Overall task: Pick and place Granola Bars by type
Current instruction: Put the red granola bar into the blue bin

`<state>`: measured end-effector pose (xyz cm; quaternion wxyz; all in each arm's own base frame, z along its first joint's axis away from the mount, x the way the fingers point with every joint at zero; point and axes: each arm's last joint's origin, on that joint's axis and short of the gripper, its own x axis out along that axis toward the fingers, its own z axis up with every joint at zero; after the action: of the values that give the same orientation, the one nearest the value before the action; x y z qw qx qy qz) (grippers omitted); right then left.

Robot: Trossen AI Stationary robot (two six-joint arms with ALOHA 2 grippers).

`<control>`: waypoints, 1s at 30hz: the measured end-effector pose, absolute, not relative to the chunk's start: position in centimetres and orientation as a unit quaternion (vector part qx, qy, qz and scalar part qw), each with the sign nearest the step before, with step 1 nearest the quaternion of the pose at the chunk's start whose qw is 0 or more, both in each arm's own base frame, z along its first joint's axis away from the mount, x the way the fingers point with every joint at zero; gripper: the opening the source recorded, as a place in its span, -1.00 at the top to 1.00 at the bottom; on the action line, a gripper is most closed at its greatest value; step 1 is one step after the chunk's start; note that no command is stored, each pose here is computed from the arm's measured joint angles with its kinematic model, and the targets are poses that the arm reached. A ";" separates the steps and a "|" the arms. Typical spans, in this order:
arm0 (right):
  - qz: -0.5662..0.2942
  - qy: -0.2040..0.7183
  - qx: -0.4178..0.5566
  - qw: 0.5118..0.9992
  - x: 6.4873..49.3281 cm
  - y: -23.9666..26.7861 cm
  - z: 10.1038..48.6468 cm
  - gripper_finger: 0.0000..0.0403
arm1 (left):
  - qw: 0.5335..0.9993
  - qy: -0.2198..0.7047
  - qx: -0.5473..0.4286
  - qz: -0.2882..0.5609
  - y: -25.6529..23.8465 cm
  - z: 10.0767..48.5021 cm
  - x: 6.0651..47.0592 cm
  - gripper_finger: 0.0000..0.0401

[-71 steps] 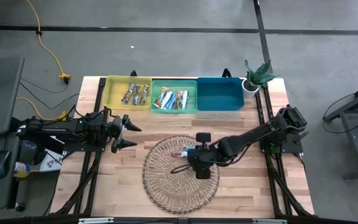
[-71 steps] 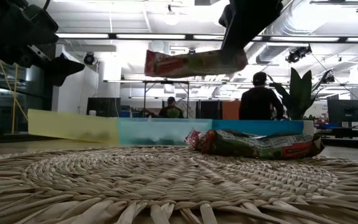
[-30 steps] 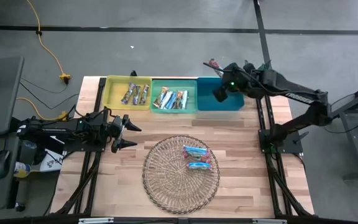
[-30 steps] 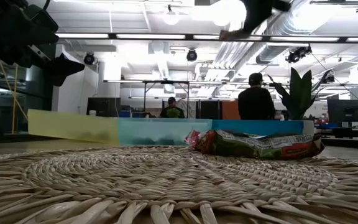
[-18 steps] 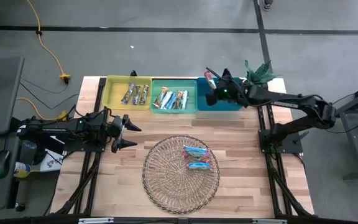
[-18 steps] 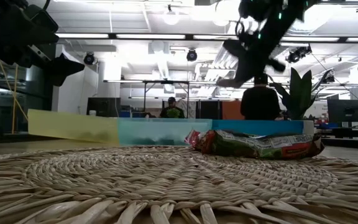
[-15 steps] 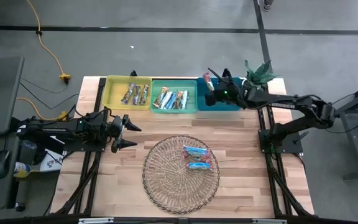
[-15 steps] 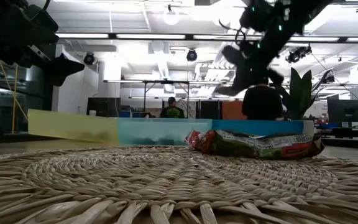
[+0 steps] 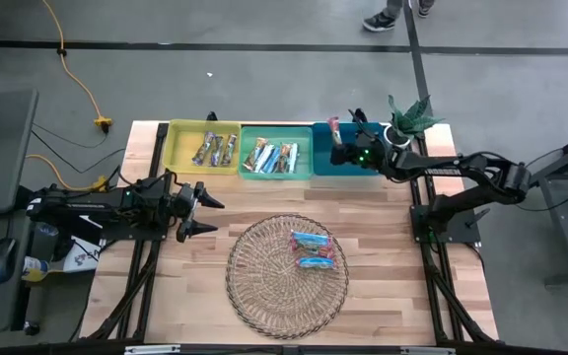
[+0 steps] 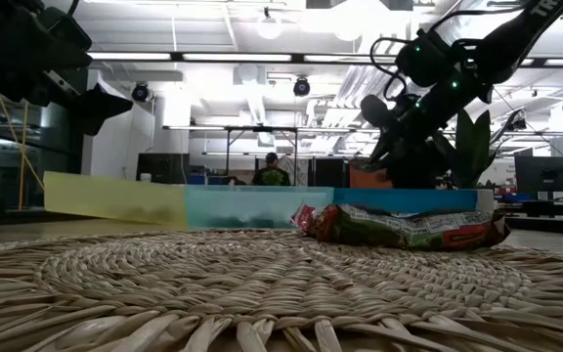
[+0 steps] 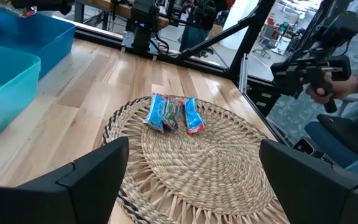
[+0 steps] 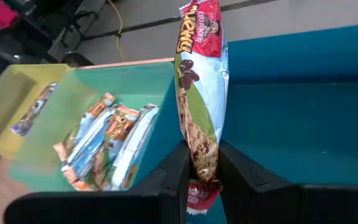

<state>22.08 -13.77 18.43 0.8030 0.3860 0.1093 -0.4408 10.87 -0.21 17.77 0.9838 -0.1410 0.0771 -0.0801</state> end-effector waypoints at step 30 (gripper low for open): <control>-0.412 0.135 0.401 0.807 22.1 -13.5 18.1 0.55 | 0.984 0.077 -0.141 -0.077 -0.2 17.8 10.9 -0.79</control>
<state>22.08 -13.52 18.15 0.8066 0.4015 0.1352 -0.4122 10.87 -0.19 17.77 0.9841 -0.1407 0.0768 -0.0771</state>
